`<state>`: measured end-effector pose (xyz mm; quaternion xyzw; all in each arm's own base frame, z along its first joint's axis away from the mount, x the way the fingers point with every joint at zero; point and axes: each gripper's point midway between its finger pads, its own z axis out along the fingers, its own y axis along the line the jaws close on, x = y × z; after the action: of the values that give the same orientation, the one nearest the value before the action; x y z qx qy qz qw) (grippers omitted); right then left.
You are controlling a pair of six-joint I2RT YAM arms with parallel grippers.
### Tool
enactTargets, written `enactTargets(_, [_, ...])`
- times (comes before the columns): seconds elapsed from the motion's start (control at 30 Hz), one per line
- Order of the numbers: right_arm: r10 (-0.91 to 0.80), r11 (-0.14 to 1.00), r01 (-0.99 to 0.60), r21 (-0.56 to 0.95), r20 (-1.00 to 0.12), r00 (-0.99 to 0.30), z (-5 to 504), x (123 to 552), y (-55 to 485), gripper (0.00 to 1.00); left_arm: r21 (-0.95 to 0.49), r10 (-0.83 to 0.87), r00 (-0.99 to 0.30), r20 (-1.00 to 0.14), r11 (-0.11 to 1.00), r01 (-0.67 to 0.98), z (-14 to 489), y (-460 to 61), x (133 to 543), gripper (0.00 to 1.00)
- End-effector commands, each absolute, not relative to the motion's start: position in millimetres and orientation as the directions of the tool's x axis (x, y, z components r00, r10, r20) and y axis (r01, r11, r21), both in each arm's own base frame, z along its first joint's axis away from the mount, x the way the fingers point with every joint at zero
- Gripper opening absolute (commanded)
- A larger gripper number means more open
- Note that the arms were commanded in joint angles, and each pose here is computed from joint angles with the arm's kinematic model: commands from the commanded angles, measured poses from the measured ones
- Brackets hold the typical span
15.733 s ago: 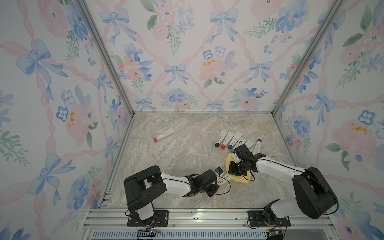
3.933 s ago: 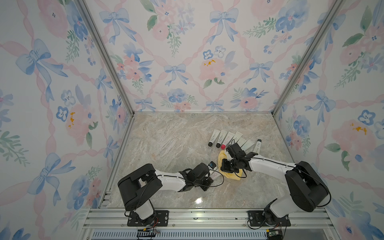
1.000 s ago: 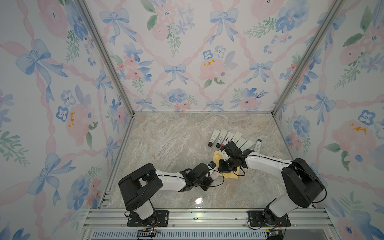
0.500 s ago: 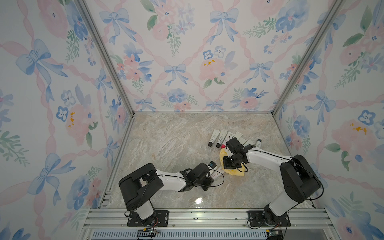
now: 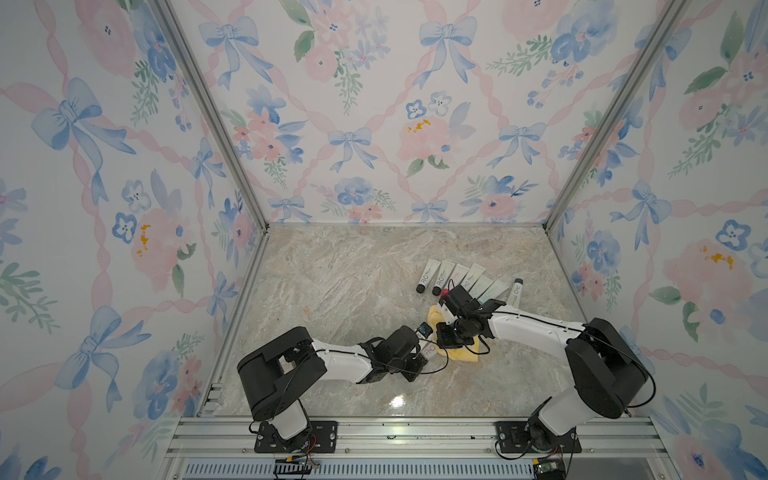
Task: Wipe the surface of the toothpaste tube
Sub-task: Wipe the dirt from the toothpaste tube.
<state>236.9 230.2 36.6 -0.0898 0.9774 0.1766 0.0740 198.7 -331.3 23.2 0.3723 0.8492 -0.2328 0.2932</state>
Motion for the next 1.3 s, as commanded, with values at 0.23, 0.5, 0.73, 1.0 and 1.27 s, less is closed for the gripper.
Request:
enactTargets(0.23, [-0.076,0.988,-0.086,0.125,-0.087,-0.993,5.2,260.9,165.4,0.06,-0.176,0.570,-0.588,-0.574,0.616,0.768,-6.2,-315.4,183.0,0.28])
enactTargets(0.5, [-0.077,0.994,-0.083,0.065,-0.097,-0.992,1.9,267.9,154.9,0.06,-0.176,0.571,-0.586,-0.575,0.613,0.770,-5.8,-316.3,182.7,0.28])
enactTargets(0.73, [-0.141,0.959,-0.153,0.239,-0.065,-0.988,14.6,232.2,205.2,0.06,-0.176,0.572,-0.586,-0.574,0.613,0.770,-6.4,-316.4,182.8,0.28])
enactTargets(1.0, [-0.164,0.883,-0.156,0.443,-0.021,-0.986,21.0,195.7,244.8,0.07,-0.180,0.576,-0.589,-0.566,0.611,0.771,-9.0,-317.2,182.0,0.28])
enactTargets(1.27, [-0.107,0.981,-0.115,0.154,-0.061,-0.992,2.3,236.0,177.2,0.06,-0.178,0.575,-0.590,-0.568,0.613,0.769,-8.5,-316.2,182.2,0.28])
